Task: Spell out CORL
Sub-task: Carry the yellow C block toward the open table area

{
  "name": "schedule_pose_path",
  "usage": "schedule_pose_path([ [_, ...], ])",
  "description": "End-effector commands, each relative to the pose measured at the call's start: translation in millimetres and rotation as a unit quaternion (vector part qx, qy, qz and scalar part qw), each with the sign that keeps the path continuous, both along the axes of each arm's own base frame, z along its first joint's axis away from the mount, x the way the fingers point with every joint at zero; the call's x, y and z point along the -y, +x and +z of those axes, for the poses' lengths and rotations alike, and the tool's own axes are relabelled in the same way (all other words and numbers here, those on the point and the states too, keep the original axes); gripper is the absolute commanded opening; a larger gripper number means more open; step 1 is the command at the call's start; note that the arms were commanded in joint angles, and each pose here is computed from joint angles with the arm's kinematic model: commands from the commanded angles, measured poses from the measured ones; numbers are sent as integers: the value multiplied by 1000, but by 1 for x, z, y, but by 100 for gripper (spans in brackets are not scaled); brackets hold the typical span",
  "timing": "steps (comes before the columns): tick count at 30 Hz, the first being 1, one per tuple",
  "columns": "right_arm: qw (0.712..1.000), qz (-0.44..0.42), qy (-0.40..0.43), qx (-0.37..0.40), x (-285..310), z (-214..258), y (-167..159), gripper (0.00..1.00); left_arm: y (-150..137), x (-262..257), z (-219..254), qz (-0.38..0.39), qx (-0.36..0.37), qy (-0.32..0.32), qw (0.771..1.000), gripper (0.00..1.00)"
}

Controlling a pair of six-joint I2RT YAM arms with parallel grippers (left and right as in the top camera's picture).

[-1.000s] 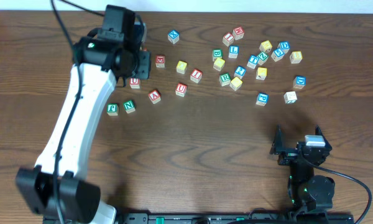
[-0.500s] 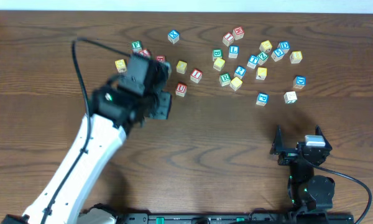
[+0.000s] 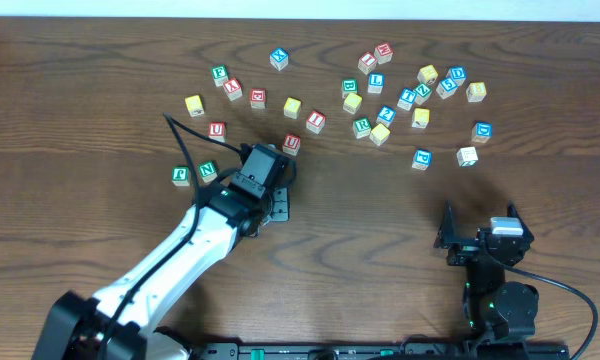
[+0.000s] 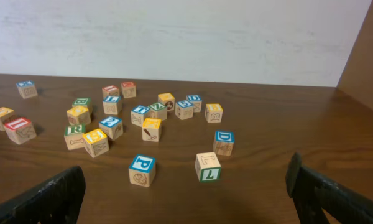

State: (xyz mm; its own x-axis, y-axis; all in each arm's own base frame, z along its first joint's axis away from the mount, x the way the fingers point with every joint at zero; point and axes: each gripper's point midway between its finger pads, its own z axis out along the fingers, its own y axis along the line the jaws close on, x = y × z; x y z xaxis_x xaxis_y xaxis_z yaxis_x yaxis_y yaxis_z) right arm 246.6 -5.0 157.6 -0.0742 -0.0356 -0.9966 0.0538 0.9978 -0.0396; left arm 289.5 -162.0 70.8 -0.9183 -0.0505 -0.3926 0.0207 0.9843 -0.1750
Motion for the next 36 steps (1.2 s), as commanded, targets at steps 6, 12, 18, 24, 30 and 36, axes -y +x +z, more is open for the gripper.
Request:
schedule_pose_path([
  [6, 1000, 2, -4, -1, 0, -1, 0, 99, 4, -3, -50, 20, -54, 42, 997, 7],
  [12, 1000, 2, -4, -1, 0, -1, 0, 99, 14, 3, -52, 11, -54, 46, 997, 7],
  [18, 1000, 2, -4, -1, 0, -1, 0, 99, 24, 9, -42, -1, -37, 42, 998, 7],
  [24, 1000, 2, -4, -1, 0, -1, 0, 99, 32, 13, -37, -7, -24, 39, 999, 7],
  [30, 1000, 2, -4, -1, 0, -1, 0, 99, 32, 14, -40, -10, -28, 43, 999, 7],
  [36, 1000, 2, -4, -1, 0, -1, 0, 99, 30, 12, -49, -34, -36, 58, 997, 7],
])
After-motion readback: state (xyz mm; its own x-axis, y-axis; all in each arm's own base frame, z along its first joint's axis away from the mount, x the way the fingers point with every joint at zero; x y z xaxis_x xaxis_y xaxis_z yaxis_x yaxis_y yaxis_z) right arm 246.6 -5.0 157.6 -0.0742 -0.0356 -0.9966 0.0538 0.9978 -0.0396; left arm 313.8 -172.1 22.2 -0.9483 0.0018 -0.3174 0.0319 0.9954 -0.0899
